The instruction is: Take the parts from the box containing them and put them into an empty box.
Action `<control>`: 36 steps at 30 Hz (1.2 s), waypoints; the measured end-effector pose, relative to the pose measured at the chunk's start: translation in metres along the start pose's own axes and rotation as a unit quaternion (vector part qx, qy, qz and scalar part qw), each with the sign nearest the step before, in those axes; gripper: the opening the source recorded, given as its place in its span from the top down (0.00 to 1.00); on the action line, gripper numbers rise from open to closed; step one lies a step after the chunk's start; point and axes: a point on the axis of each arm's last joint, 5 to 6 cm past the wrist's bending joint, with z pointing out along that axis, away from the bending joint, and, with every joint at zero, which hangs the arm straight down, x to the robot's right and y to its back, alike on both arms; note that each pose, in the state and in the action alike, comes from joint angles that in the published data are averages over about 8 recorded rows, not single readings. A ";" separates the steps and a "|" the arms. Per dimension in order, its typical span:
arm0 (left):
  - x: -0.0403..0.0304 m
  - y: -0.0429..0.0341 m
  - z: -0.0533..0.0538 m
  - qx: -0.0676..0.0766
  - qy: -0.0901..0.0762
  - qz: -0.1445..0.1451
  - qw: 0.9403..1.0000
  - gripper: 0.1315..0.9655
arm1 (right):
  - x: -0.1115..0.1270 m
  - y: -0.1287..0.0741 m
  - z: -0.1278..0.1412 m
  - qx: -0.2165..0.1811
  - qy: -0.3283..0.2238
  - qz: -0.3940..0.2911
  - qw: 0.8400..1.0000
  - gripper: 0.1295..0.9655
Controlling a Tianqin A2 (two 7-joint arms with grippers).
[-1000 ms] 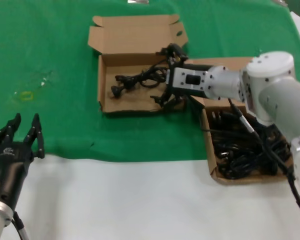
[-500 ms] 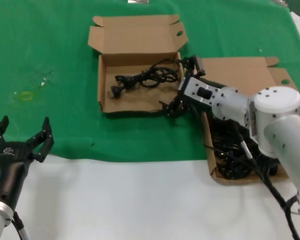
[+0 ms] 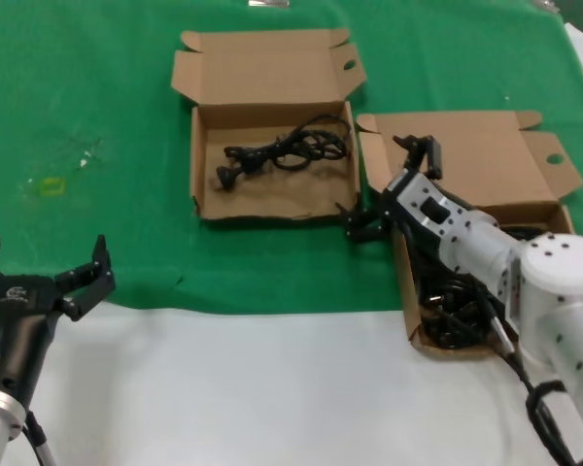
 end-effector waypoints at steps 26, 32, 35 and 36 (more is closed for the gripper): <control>0.0000 0.0000 0.000 0.000 0.000 0.000 1.000 0.00 | -0.032 0.038 -0.109 0.000 0.126 0.199 0.972 0.00; 0.0000 0.0000 0.000 0.000 0.000 0.000 1.000 0.00 | -0.038 0.039 -0.139 0.007 0.151 0.240 0.959 0.00; 0.0000 0.0000 0.000 0.000 0.000 0.000 1.000 0.00 | -0.040 0.038 -0.153 0.012 0.162 0.259 0.952 0.00; 0.0000 0.0000 0.000 0.000 0.000 0.000 1.000 0.00 | -0.040 0.037 -0.158 0.014 0.166 0.266 0.950 0.00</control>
